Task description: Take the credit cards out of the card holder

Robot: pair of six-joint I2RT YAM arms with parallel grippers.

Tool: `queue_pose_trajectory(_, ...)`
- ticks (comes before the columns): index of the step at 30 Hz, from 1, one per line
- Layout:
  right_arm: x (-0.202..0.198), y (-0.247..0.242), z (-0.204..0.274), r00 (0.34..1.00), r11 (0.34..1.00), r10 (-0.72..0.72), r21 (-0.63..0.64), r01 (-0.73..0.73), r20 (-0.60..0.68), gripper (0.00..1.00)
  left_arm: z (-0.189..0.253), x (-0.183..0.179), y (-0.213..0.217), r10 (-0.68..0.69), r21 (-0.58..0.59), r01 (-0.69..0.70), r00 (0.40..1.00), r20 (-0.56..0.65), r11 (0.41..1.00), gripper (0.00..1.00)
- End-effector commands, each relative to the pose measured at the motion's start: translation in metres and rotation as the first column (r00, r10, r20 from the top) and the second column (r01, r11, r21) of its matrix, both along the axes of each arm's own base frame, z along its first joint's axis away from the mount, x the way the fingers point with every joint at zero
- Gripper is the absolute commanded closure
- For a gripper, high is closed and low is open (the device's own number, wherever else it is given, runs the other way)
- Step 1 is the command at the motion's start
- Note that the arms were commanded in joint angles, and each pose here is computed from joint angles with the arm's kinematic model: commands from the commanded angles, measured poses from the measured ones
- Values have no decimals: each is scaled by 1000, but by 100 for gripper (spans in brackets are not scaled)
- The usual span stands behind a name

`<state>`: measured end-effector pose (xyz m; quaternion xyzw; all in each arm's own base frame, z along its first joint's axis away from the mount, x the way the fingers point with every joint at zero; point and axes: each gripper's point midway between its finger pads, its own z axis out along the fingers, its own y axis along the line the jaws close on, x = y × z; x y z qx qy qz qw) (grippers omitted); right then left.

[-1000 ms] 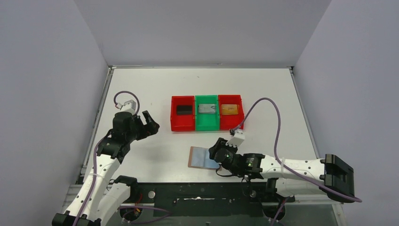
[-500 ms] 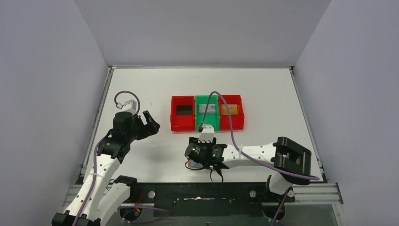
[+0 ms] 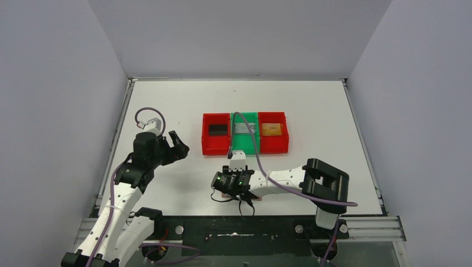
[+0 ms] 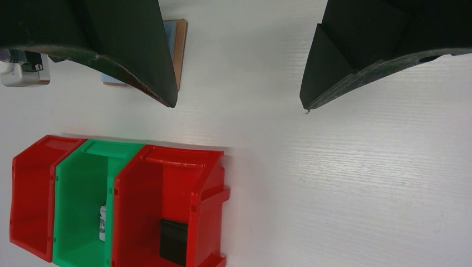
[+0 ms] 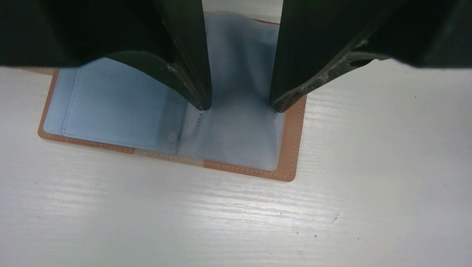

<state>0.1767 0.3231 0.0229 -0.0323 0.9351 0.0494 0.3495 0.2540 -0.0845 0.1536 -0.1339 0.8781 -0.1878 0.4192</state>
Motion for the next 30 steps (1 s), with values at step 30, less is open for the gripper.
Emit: queue_pose_trajectory(30, 5, -49, 29, 992, 729, -121, 682, 62, 40, 73, -16, -61, -222, -566, -263, 567, 820, 88, 781, 32)
